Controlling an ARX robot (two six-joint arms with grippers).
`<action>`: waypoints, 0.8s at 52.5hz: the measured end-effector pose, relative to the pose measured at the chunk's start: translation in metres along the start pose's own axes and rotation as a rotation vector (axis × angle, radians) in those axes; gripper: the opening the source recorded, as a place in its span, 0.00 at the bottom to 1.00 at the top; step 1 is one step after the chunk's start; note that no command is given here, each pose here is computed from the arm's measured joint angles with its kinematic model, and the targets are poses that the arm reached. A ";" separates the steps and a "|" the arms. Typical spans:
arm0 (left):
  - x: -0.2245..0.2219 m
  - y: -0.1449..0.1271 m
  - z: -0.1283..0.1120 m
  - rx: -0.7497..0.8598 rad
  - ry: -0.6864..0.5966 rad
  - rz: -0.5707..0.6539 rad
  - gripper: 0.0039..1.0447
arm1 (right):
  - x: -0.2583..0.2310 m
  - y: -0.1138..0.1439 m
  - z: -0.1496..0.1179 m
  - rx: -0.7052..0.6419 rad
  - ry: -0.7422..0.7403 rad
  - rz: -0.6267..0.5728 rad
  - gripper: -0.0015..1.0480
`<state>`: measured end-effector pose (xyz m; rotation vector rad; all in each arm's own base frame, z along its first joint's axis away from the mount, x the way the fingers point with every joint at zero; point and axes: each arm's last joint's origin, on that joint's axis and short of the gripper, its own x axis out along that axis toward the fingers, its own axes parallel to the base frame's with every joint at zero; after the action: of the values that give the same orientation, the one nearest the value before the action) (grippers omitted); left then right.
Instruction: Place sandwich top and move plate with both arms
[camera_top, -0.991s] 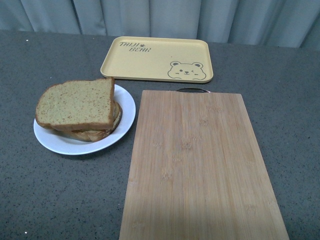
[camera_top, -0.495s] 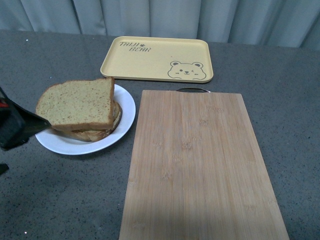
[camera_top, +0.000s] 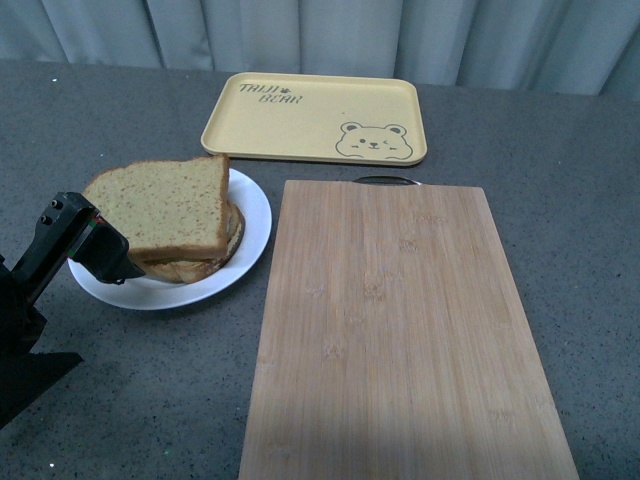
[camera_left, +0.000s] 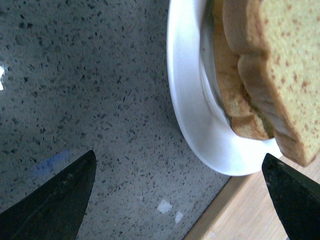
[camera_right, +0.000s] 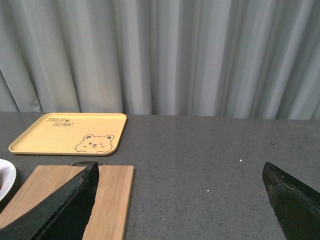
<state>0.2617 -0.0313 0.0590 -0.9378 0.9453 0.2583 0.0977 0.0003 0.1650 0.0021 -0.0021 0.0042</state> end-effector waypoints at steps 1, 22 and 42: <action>0.002 0.000 0.002 -0.004 -0.001 0.003 0.94 | 0.000 0.000 0.000 0.000 0.000 0.000 0.91; 0.020 -0.006 0.019 0.012 0.007 0.077 0.94 | 0.000 0.000 0.000 0.000 0.000 0.000 0.91; 0.033 -0.014 0.026 0.015 0.050 0.139 0.68 | 0.000 0.000 0.000 0.000 0.000 0.000 0.91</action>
<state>0.3043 -0.0255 0.0471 -0.8691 1.0593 0.3460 0.0977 0.0003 0.1650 0.0021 -0.0021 0.0042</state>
